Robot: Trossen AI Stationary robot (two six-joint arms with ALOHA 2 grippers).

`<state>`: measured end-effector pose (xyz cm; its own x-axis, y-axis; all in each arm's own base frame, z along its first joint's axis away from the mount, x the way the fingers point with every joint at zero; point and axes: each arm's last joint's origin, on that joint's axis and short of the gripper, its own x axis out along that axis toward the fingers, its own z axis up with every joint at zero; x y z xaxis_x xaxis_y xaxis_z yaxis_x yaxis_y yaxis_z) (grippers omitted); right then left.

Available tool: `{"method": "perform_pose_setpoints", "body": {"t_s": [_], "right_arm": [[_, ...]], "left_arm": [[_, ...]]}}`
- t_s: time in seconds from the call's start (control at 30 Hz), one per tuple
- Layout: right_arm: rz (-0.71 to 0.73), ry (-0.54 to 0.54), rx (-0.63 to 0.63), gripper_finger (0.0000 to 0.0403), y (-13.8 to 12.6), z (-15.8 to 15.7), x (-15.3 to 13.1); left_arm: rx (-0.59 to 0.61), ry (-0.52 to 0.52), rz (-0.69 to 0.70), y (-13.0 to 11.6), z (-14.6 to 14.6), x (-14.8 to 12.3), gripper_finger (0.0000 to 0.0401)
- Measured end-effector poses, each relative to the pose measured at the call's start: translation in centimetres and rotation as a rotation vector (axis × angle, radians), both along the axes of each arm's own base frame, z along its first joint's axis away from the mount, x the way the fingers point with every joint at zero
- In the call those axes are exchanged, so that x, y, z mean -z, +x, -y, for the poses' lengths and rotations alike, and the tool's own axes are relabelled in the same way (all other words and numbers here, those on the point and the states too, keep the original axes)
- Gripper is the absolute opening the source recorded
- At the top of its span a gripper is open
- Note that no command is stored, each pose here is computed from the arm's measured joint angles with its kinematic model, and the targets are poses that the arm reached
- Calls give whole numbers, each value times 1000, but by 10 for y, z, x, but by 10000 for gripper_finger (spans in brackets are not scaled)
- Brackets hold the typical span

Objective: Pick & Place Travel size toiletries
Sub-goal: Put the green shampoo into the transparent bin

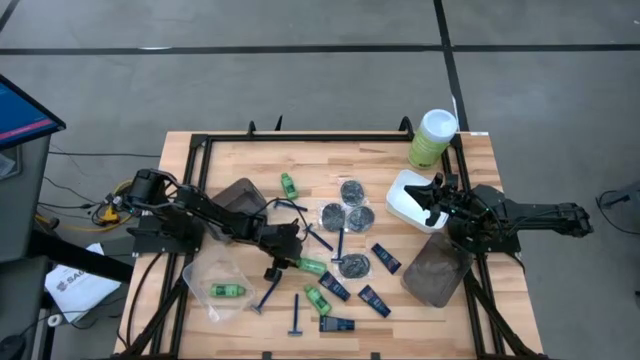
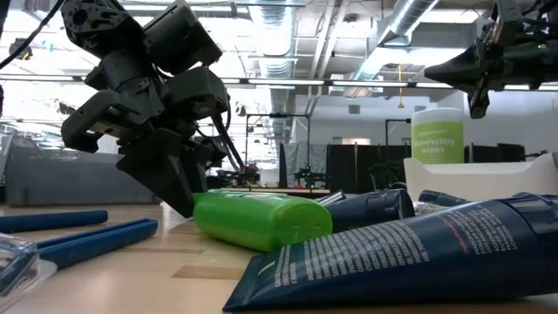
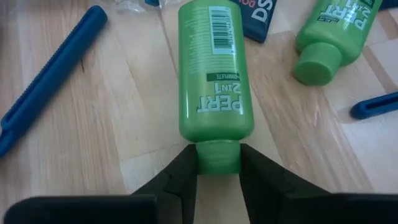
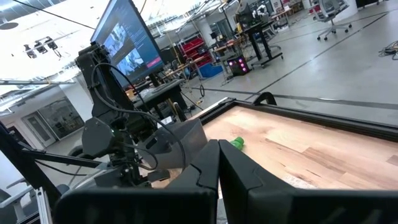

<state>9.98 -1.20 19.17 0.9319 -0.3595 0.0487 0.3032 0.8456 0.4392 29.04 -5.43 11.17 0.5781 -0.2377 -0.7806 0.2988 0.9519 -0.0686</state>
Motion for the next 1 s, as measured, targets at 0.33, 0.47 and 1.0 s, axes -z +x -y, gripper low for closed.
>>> {"method": "perform_pose_setpoints", "body": {"t_s": [0.33, 0.47, 1.0], "right_arm": [[0, 0, 0, 0, 0, 0, 0], [0, 0, 0, 0, 0, 0, 0], [-8, -1, 1, 0, 0, 0, 1]], "left_arm": [[-89, -20, -30, -17, -4, -33, 90], [-153, -74, -15, -31, -6, -59, 89], [-460, -537, -245, -103, 10, -119, 88]]}}
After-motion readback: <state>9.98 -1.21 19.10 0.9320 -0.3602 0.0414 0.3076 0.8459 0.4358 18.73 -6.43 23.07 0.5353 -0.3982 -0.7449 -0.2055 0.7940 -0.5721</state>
